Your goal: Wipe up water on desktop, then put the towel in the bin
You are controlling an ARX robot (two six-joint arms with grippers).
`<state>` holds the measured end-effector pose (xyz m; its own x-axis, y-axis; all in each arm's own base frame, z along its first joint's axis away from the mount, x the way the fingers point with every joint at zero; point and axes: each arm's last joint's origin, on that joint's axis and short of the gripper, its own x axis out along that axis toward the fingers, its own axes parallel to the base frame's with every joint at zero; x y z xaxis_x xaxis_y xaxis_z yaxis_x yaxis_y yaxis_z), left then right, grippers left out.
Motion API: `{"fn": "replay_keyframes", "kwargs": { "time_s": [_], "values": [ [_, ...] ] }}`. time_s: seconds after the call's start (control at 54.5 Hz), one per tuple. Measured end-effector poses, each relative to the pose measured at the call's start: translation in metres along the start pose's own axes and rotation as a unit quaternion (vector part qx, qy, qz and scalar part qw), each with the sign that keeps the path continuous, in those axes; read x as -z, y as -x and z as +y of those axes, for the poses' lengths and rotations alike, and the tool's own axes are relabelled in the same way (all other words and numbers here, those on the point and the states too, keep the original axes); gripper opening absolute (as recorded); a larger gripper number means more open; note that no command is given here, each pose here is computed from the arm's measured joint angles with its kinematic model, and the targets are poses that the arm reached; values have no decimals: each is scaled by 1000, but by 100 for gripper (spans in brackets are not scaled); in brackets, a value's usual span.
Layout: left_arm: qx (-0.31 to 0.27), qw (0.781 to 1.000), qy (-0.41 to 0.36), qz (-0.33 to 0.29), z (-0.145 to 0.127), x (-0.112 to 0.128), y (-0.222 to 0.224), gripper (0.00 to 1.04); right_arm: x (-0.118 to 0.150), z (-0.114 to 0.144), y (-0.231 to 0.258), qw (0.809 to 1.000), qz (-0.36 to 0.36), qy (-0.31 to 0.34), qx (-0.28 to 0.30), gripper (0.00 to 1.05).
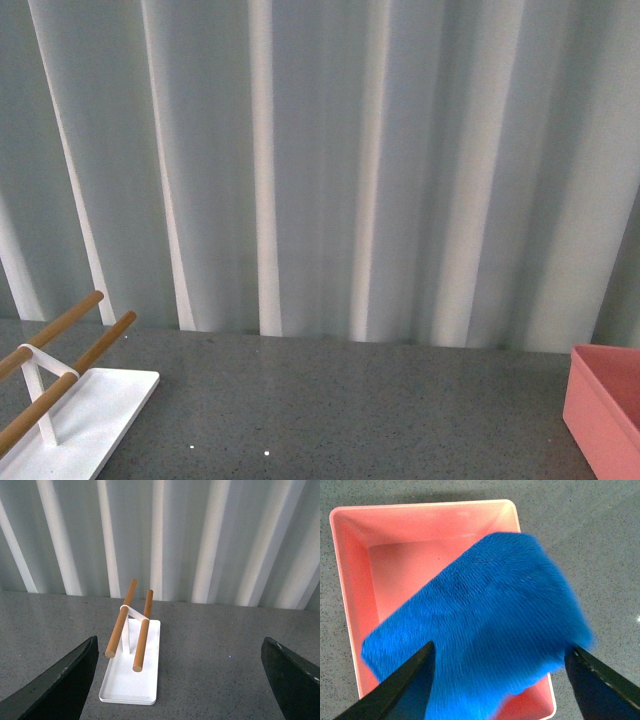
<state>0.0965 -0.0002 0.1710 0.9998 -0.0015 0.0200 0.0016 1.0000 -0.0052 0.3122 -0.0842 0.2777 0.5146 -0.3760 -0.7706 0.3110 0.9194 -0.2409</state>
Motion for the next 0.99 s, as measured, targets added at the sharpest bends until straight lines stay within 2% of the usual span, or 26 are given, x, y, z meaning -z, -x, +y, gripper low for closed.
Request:
{"fn": "replay_keyframes", "kwargs": {
  "time_s": [0.092,0.183,0.771,0.807,0.844,0.899,0.936,0.991],
  "values": [
    [0,1000,0,0,0,0,0,98,0,0,0,1000,0,0,0,99],
    [0,1000,0,0,0,0,0,98,0,0,0,1000,0,0,0,97],
    [0,1000,0,0,0,0,0,98,0,0,0,1000,-1,-1,0,98],
    [0,1000,0,0,0,0,0,98,2,-1,-4,998,-44,-20,-36,94],
    [0,1000,0,0,0,0,0,98,7,3,-7,990,-103,-37,-90,89],
    [-2,1000,0,0,0,0,0,98,25,11,-11,961,-210,-41,-173,78],
    [0,1000,0,0,0,0,0,98,39,17,-11,940,-278,-35,-196,71],
    [0,1000,0,0,0,0,0,98,59,25,0,895,-397,-29,-199,57]
  ]
}}
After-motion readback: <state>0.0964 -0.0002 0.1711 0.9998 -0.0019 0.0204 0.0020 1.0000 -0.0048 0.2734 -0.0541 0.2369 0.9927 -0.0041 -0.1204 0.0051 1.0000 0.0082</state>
